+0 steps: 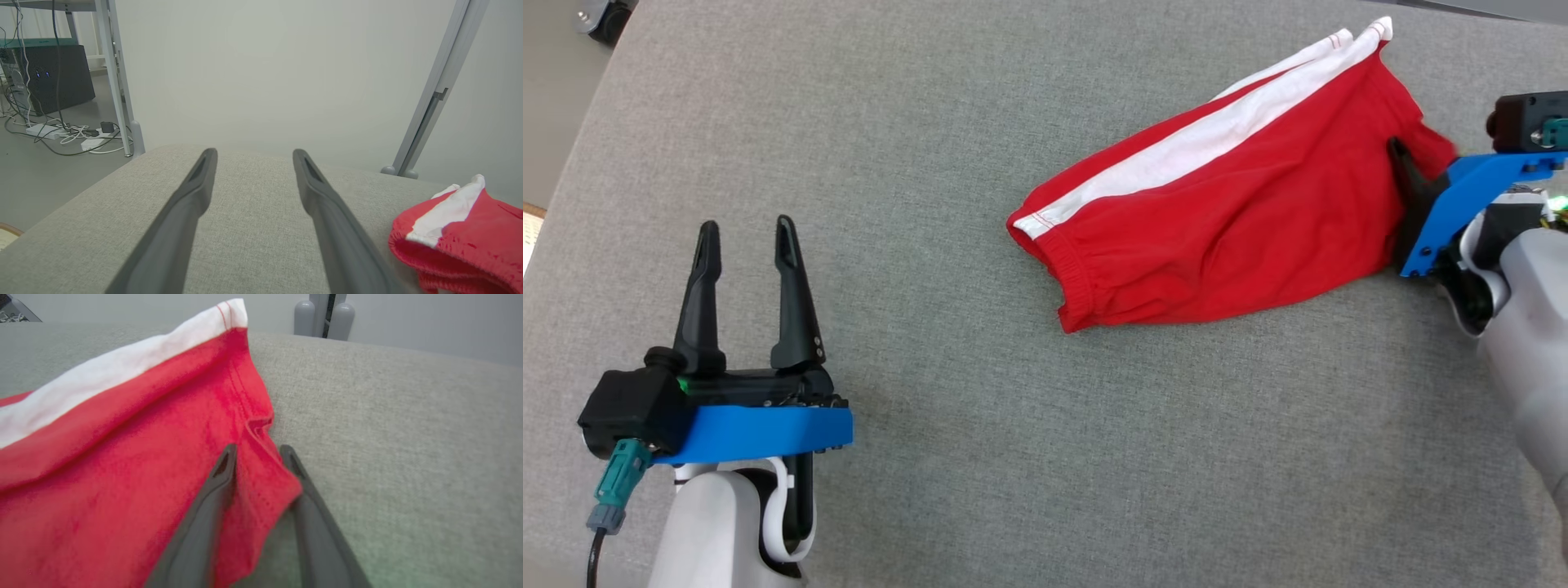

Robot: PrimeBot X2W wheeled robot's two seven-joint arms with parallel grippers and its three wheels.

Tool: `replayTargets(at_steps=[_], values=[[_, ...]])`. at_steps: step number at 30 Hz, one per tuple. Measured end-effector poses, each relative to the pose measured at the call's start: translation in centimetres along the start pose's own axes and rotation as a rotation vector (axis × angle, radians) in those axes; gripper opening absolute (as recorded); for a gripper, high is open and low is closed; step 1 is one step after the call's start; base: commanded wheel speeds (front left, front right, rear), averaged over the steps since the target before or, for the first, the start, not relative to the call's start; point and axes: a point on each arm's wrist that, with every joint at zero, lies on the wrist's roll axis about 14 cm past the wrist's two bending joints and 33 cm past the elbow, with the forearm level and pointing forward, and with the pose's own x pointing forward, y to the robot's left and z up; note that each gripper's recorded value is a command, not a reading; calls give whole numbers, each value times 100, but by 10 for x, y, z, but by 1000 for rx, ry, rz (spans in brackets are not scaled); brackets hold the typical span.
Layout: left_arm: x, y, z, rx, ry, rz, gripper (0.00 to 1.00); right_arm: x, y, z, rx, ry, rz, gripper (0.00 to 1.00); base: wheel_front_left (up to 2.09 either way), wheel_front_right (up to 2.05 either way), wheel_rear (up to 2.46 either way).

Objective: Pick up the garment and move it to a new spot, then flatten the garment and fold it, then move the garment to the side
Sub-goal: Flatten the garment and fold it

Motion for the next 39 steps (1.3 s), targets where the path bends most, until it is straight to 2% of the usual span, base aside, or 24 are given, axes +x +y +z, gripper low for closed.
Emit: replayTargets(at_steps=[6,12,22,31,39], values=[[1,-4,0,-1,-1,-12,100,-10,3,4,48,-61,5,0,0,0,0],[0,-15,3,0,-12,-40,100,-37,-1,5,104,-145,-4,0,0,0,0],[-3,-31,9,4,-31,-89,100,-103,-35,-18,225,-227,-83,0,0,0,0],[-14,-41,16,6,-45,-124,100,-163,-80,-55,329,-242,-219,0,0,0,0],[-22,-42,20,4,-52,-133,100,-181,-92,-61,354,-259,-266,0,0,0,0]])
